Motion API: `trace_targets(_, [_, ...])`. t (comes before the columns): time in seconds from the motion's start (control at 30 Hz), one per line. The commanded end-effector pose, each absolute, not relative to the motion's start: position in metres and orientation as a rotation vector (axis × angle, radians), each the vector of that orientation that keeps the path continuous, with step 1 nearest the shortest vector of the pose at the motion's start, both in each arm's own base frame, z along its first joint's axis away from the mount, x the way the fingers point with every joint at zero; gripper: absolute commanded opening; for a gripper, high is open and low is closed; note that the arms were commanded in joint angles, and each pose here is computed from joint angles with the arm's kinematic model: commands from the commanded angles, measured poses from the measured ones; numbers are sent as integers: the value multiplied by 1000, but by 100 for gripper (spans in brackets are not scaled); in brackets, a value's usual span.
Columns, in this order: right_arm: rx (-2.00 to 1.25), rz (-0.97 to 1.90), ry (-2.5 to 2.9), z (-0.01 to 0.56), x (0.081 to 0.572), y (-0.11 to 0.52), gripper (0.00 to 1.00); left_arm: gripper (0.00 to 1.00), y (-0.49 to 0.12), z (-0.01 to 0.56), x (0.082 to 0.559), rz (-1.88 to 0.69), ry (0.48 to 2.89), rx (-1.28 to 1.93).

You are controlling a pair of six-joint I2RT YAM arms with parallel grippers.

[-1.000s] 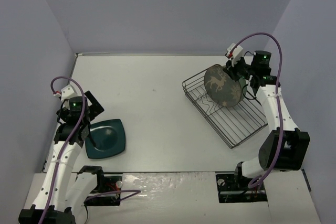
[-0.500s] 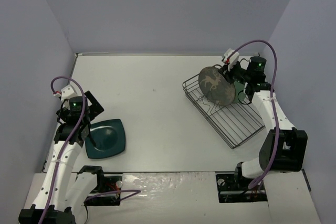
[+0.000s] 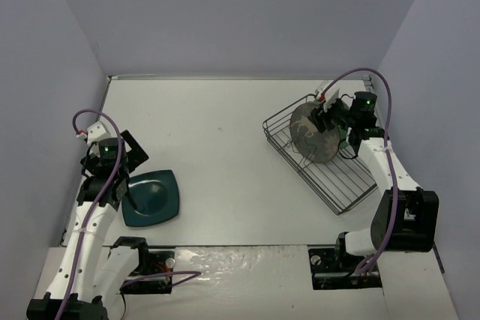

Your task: Load the plates into the dish rack

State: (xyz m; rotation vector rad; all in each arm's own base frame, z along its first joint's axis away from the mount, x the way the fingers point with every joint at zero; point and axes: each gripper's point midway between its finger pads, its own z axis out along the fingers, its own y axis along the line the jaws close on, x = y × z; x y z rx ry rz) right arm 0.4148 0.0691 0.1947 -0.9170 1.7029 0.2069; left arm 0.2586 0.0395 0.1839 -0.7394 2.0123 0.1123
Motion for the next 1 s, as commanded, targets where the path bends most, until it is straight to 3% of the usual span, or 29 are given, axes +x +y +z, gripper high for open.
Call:
trace_targets(0.0, [-949,192,1606,225,410,77,66,97,43,217,266,104,1919,-734])
trace_targets(0.27, [-877,71,1530,279,413,65,99,97,42,221,266,94,1910,-737])
trace_targets(0.53, [-714,-11,1389,367,406,55,100,97,43,225,265,87,1896,-762])
trace_targets(0.73, [-499,126,1317,429,409,62,100,97,37,226,267,64,1944,-745])
trace_targets(0.97, [-476,347,1317,460,409,141,100,97,25,228,276,-27,1943,-755])
